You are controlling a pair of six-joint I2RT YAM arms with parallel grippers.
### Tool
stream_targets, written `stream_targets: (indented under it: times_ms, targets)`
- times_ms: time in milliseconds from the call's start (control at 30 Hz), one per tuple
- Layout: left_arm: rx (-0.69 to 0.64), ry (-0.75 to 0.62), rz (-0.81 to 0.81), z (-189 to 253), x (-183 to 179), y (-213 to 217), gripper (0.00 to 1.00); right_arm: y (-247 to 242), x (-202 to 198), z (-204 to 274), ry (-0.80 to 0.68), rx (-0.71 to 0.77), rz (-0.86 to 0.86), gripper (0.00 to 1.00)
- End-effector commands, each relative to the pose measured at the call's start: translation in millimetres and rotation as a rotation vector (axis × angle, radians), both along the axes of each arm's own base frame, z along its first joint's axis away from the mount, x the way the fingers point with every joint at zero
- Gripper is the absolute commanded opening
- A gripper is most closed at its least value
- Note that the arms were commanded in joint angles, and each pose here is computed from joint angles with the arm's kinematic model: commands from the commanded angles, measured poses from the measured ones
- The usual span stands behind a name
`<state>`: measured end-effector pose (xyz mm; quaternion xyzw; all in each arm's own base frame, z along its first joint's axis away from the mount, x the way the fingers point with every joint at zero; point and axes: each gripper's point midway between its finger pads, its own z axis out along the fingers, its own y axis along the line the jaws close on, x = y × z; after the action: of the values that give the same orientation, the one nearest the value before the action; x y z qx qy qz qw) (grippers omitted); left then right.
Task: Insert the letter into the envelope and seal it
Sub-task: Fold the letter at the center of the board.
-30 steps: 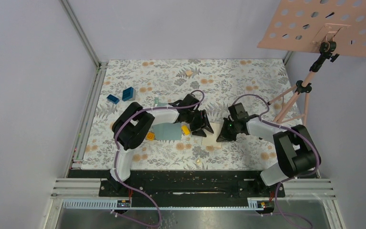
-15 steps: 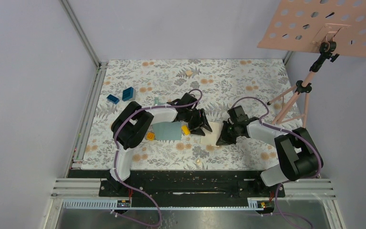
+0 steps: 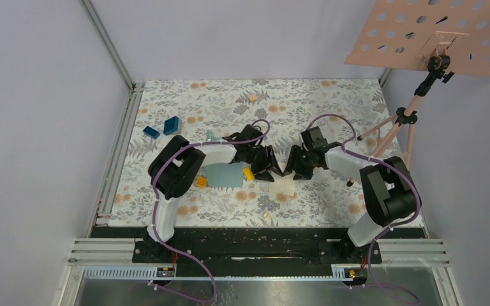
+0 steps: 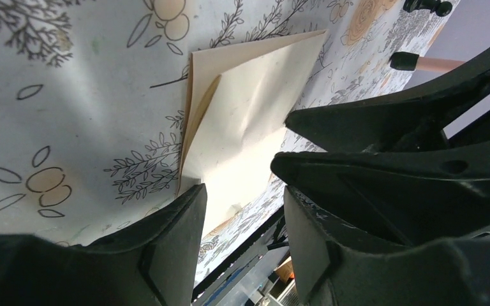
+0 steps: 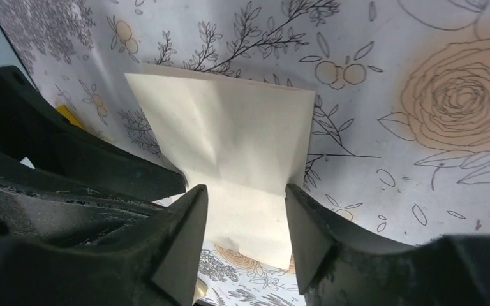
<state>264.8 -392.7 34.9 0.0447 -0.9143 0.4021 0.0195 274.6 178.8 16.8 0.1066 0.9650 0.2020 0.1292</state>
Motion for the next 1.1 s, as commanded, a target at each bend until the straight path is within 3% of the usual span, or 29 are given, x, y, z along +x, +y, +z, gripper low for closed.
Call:
stream_targets:
  times_ms: [0,167,200,267,333,467,600,767,1067]
  targets:
    - [0.029,0.007,-0.010,-7.5,-7.6,9.1,0.50,-6.9,-2.4,-1.9,-0.017,-0.001,-0.028,0.59]
    - [0.025,0.021,-0.021,-8.8,-12.9,11.1,0.50,-22.8,0.4,-5.2,-0.014,-0.010,-0.061,0.56]
    - [0.025,0.017,-0.021,-8.3,-12.7,11.9,0.50,-22.0,2.4,-3.1,-0.011,0.013,-0.060,0.45]
    - [0.023,0.017,-0.023,-7.2,-13.6,12.3,0.50,-12.8,8.8,9.1,-0.030,0.098,-0.051,0.12]
    - [0.013,0.020,-0.019,-4.5,-13.2,11.6,0.50,-7.0,17.5,23.9,-0.065,0.137,-0.055,0.00]
    - [0.001,0.010,-0.014,0.4,-10.5,8.8,0.50,-7.6,34.6,32.7,-0.091,0.112,-0.062,0.00]
    - [-0.003,0.009,-0.010,1.8,-8.3,7.4,0.50,-13.2,39.3,11.2,-0.041,0.046,-0.054,0.00]
    - [-0.005,0.010,-0.013,2.5,-10.4,8.7,0.50,-13.9,19.4,-21.8,0.060,0.044,-0.055,0.00]
    - [-0.044,0.002,-0.012,11.6,-2.4,8.6,0.50,-16.7,-15.1,-29.3,0.086,0.073,-0.030,0.00]
